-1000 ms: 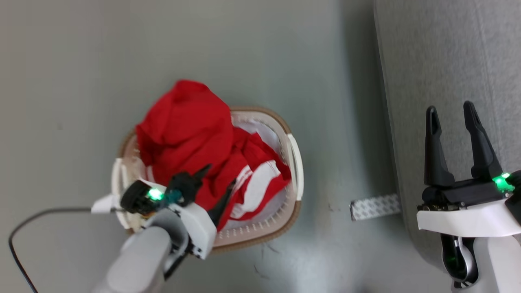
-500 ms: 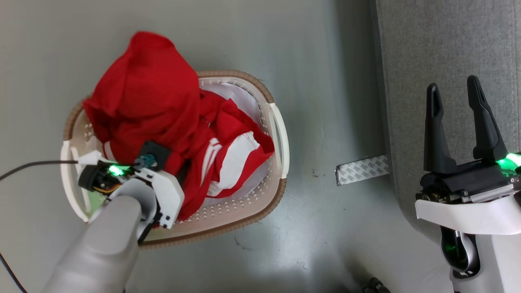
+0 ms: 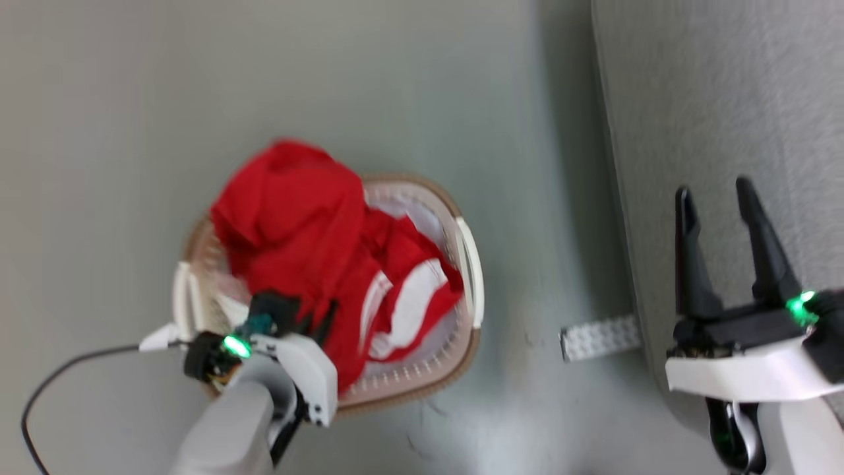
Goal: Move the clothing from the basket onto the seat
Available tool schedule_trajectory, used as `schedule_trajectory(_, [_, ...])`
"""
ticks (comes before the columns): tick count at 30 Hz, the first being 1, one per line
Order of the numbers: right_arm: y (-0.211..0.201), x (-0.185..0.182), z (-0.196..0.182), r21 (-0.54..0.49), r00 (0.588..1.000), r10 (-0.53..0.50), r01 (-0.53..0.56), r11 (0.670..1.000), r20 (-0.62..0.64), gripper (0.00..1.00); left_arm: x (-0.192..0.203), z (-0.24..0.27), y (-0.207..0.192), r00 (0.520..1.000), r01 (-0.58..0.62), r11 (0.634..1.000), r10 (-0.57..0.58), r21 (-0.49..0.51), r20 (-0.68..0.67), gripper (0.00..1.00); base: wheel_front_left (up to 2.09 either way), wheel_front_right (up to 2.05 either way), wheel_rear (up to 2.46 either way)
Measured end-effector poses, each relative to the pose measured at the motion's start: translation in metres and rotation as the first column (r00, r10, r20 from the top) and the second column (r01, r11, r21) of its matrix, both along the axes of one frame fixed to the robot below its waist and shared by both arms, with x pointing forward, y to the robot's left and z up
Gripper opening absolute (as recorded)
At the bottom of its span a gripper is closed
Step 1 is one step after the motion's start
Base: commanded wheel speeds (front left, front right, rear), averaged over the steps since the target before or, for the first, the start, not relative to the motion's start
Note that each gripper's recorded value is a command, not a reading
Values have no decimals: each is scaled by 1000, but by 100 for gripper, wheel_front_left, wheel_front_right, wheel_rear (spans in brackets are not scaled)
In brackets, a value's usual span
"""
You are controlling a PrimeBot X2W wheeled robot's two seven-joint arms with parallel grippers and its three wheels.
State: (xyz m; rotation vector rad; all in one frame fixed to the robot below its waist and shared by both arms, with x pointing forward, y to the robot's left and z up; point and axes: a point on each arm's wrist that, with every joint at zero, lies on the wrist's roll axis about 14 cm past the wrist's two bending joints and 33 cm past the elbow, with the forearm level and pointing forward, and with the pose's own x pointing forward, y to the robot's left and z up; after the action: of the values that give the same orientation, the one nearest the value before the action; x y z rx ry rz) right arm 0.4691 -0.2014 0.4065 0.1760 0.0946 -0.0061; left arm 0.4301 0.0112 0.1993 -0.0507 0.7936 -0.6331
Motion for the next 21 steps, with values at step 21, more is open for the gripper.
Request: schedule_trajectory(21, [39, -88, 106, 23, 975, 83, -90, 996, 207, 100, 2, 275, 23, 837, -70, 976, 169, -204, 520, 0, 0, 0, 0])
